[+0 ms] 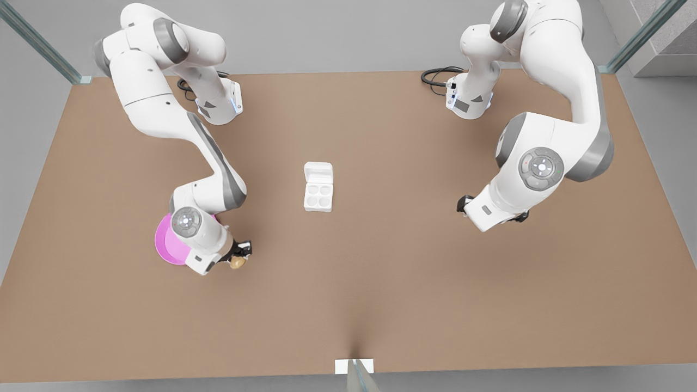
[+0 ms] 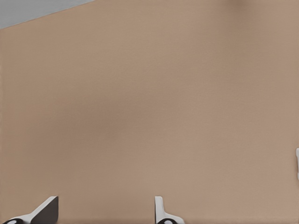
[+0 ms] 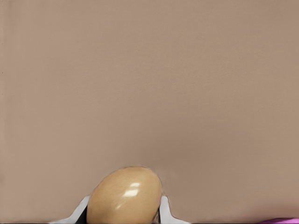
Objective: Pack egg into the box and close the box lid
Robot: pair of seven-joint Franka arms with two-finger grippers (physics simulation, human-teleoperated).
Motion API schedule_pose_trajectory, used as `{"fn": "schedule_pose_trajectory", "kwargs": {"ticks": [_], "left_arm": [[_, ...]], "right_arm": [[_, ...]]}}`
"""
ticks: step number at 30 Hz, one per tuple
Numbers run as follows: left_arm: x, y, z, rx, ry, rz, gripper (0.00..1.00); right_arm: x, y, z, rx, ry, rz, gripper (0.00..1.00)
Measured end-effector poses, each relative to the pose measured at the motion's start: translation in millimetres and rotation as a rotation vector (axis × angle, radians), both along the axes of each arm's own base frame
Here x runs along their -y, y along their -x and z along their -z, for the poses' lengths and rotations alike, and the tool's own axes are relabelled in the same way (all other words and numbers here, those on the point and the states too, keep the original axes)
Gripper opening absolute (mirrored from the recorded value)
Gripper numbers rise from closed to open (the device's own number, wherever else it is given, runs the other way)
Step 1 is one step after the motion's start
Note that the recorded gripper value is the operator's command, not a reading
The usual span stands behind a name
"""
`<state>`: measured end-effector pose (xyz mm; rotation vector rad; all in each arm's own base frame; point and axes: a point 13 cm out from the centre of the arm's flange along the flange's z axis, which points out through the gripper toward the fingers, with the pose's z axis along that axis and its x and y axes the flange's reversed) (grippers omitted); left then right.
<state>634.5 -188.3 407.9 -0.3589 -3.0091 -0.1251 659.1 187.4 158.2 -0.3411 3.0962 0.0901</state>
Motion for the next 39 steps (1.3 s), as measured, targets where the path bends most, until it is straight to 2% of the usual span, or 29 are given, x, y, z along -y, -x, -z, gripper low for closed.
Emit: {"fn": "schedule_pose_trajectory", "kwargs": {"ticks": [13, 22, 31, 32, 38, 39], "left_arm": [[-3, 0, 0, -0.001, -0.001, -0.002, 1.00], [-2, 8, -7, -0.013, -0.006, 0.003, 1.00], [-8, 8, -7, -0.018, -0.020, -0.001, 1.00], [-8, 8, -7, -0.018, -0.020, -0.001, 1.00], [-8, 8, -7, -0.018, -0.021, 0.000, 1.00], [-5, 10, -9, -0.019, -0.020, 0.004, 1.00]], "right_arm": [[-162, 86, 4, -0.121, 0.020, 0.075, 0.57], [-197, 177, -16, -0.208, 0.015, 0.101, 0.57], [-239, 236, 40, -0.268, 0.074, 0.121, 0.59], [-245, 237, 43, -0.264, 0.073, 0.128, 1.00], [-255, 233, 17, -0.246, 0.026, 0.176, 1.00], [-242, 224, 7, -0.242, 0.017, 0.201, 1.00]]}}
